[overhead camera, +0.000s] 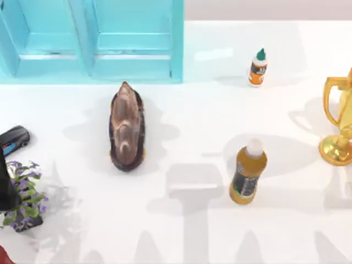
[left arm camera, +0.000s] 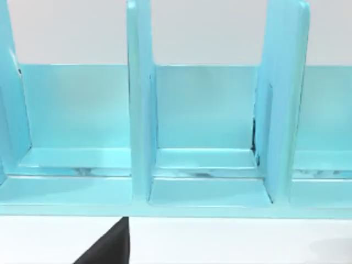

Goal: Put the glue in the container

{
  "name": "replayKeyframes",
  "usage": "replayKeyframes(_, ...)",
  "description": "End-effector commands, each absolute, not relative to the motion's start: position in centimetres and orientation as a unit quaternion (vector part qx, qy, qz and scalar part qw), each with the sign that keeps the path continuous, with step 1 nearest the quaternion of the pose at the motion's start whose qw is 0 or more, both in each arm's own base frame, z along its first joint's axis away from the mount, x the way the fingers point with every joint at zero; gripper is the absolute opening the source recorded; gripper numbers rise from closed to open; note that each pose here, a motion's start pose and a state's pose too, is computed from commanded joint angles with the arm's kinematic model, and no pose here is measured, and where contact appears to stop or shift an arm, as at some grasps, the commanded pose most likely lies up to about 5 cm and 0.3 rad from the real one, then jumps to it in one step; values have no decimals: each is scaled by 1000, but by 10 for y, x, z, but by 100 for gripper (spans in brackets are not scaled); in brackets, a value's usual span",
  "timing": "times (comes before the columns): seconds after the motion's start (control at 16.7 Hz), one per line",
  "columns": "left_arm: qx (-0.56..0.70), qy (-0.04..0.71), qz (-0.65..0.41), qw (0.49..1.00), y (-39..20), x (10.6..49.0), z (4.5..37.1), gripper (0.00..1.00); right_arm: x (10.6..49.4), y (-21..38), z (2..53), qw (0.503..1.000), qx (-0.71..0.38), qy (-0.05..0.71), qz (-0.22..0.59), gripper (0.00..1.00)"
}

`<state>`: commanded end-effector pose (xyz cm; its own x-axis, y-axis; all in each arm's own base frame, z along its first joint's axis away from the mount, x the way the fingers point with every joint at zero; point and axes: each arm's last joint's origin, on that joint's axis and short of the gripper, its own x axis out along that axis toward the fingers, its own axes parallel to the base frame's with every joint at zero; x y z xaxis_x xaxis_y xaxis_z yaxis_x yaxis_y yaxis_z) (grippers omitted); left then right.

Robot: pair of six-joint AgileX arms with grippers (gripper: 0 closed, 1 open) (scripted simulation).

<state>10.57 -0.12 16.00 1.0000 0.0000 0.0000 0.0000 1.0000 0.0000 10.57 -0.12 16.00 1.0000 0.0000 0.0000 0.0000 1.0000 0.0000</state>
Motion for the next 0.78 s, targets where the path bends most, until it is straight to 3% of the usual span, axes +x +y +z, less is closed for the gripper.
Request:
replayKeyframes(0.48, 0, 0, 0, 1000, -1, 106, 160, 100, 114, 4, 197, 1000, 4, -20, 13, 100)
replayKeyframes(0.78, 0, 0, 0, 1000, -1, 106, 160, 100, 153, 21, 251, 998, 20, -38, 43, 100)
